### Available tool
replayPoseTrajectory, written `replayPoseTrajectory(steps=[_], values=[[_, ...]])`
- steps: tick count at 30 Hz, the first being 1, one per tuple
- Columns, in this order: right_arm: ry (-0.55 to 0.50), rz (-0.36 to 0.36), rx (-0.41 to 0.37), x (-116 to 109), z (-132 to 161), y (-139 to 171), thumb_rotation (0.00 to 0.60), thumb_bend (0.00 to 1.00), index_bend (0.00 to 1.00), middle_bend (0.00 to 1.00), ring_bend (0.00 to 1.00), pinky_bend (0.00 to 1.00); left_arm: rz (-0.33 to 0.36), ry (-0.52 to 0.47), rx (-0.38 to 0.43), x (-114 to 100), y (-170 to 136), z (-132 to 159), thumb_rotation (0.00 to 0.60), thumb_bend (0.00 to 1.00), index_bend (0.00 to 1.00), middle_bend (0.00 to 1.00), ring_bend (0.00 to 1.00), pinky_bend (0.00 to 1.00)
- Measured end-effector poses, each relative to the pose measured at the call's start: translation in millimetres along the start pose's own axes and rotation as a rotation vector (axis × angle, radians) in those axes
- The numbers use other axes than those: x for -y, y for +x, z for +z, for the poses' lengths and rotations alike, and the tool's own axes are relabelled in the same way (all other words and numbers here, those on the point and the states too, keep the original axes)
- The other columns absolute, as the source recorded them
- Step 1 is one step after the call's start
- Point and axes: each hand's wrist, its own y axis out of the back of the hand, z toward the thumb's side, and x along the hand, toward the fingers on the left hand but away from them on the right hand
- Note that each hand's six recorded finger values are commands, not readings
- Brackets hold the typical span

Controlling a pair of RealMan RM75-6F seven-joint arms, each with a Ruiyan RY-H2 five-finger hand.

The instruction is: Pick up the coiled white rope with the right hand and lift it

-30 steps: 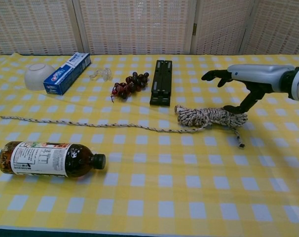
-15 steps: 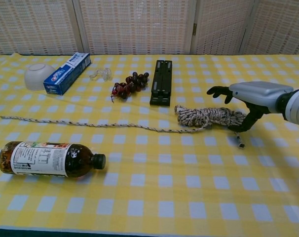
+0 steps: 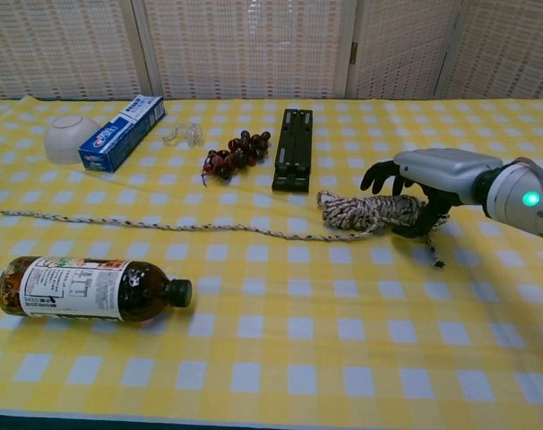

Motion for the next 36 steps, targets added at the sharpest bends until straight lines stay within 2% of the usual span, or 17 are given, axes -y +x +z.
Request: replayPoseTrajectory(steps=[16,23,29,36], values=[[-0.009,-0.014,0.01,3.5,-5.0,-6.2,0.6,0.37,0.32,0.32,0.34,0.26,-0.011,0.0,0.005,2.6,1.3,1.9,0.6,0.19,0.0,0.01,0.01,0.0],[-0.011,-0.026,-0.001,2.6,-1.7,-8.8,0.6,0.38,0.41,0.39,0.41,0.33,-0.015,0.0,0.005,3.1,1.6,2.5,0.6,0.19,0.0,0.01,0.01,0.0],[0.002,-0.04,0.007,3.5,-4.3,-10.3,0.6,0.49,0.55,0.48,0.5,0.43,-0.01,0.008,0.016,1.1,4.4,4.4,0.6,0.19,0.0,0.01,0.01,0.0],[0.019,-0.063,-0.006,-2.3,-4.7,-8.7,0.6,0.57,0.61,0.52,0.54,0.47,0.021,0.009,0.09,-9.0,19.1,19.3,0.6,0.19,0.04,0.01,0.04,0.0]])
